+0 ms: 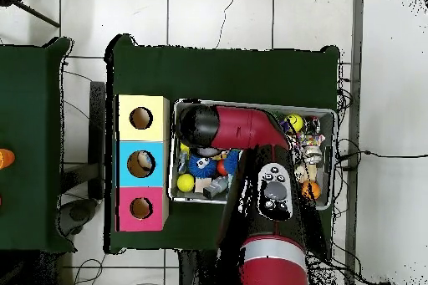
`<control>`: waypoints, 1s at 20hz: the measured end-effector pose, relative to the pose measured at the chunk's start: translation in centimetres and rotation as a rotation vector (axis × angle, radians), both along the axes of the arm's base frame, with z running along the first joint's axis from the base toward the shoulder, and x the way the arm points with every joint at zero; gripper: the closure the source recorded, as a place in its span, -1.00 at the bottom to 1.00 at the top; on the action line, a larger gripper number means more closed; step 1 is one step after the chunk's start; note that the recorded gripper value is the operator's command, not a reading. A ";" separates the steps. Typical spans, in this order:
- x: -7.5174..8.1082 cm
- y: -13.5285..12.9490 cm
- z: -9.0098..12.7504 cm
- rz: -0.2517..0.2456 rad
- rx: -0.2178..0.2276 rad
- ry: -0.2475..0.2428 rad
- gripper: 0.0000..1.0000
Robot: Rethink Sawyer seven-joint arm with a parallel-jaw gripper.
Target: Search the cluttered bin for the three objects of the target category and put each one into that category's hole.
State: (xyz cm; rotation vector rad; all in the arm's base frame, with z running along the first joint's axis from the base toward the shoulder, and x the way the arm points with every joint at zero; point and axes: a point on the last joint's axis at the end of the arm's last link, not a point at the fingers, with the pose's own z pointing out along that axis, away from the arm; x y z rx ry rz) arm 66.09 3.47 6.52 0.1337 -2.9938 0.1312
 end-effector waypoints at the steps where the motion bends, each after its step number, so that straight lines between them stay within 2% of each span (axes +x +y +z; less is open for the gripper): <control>1: 0.0 0.2 0.0 0.004 0.000 -0.001 -1.00; 8: 1.0 1.3 -1.1 0.025 -0.001 -0.009 -1.00; 15: 1.5 1.2 -3.5 0.027 0.001 0.004 -1.00; 20: 1.1 1.1 -5.4 0.026 0.005 0.026 -1.00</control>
